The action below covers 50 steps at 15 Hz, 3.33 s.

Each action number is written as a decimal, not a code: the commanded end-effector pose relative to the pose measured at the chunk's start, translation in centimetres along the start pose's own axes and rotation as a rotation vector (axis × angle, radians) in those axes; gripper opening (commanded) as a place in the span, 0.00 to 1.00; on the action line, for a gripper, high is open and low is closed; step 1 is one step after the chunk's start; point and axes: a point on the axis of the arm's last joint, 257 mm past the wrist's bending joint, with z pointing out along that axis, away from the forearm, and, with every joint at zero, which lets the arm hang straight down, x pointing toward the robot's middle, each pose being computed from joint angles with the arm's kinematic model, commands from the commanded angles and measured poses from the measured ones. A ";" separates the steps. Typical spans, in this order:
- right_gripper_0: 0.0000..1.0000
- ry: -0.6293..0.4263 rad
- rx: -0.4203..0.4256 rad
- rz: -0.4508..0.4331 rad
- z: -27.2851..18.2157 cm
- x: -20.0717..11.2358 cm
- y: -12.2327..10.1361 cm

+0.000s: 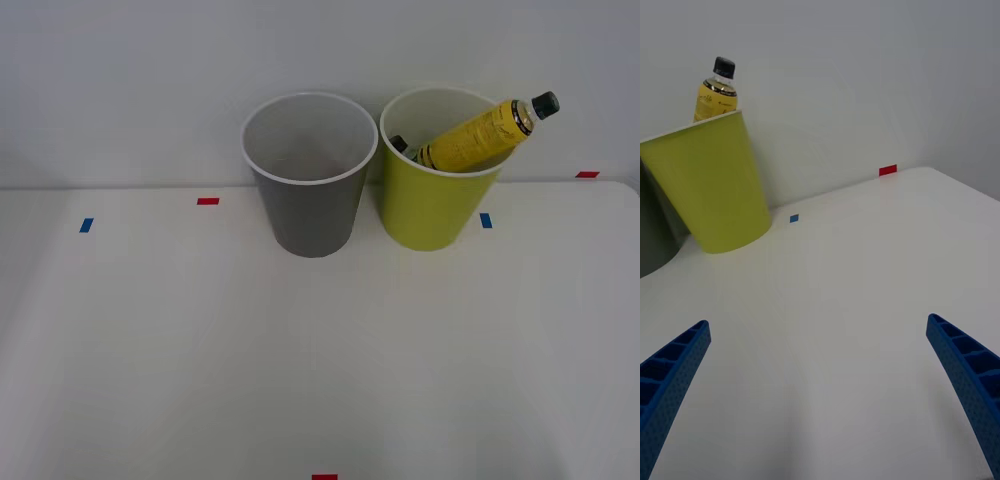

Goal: Put cans in the gray bin, plastic bottles in the light green bin

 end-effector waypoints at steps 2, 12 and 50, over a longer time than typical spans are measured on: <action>1.00 0.001 0.000 -0.002 -0.1 0.0 0.0; 1.00 -0.004 -0.005 -0.008 -0.2 -0.2 0.1; 1.00 -0.004 -0.005 -0.008 -0.2 -0.2 0.1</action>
